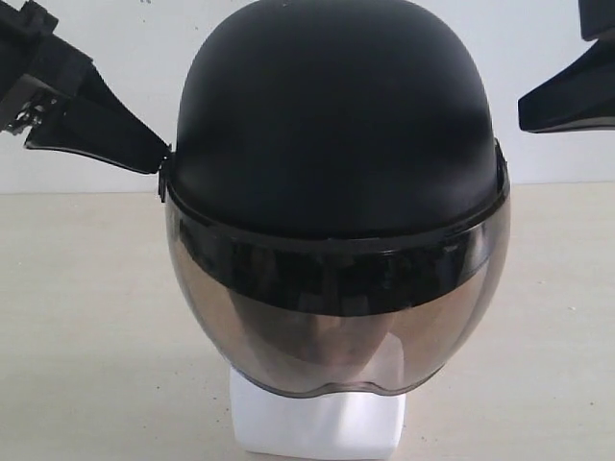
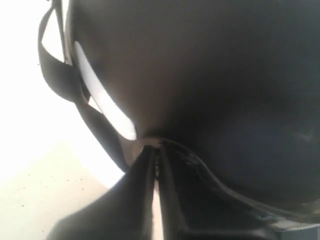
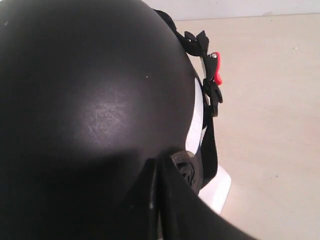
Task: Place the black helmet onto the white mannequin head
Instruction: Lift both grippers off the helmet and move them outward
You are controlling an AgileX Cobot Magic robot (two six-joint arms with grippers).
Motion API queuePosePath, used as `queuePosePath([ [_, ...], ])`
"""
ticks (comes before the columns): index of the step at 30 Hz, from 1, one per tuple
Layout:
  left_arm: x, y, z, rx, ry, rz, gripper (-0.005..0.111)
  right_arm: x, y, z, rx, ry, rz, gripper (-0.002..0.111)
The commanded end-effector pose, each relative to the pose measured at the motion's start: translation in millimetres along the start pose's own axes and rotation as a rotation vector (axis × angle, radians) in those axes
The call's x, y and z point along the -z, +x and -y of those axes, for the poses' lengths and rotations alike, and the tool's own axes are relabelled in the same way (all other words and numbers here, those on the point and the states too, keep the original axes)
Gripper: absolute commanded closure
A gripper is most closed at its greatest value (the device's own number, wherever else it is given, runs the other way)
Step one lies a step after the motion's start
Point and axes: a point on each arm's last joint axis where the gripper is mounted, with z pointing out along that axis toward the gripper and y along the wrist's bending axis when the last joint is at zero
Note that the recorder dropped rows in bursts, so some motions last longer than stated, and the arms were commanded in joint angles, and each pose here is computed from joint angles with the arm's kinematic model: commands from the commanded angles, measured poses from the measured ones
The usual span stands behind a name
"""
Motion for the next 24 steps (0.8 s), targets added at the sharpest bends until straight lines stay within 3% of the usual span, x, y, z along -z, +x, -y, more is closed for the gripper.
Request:
queuePosePath([
  [1,-4,-3,0.3,0.020,0.028,0.006,0.102,2,-1,-2,0.001,-0.011,0.010,0.108],
  [8,6,0,2.5,-0.028,-0.036,0.007,0.102,2,-1,-2,0.003,-0.011,0.010,0.108],
  [14,36,5,6.3,-0.033,-0.113,0.069,0.102,2,-1,-2,0.007,-0.009,0.005,0.108],
  [19,55,13,21.2,-0.045,-0.137,0.093,0.102,2,2,-1,0.024,0.000,-0.030,0.108],
  [24,82,28,49.7,-0.071,-0.142,0.167,0.102,4,4,1,0.059,0.036,-0.045,0.108],
])
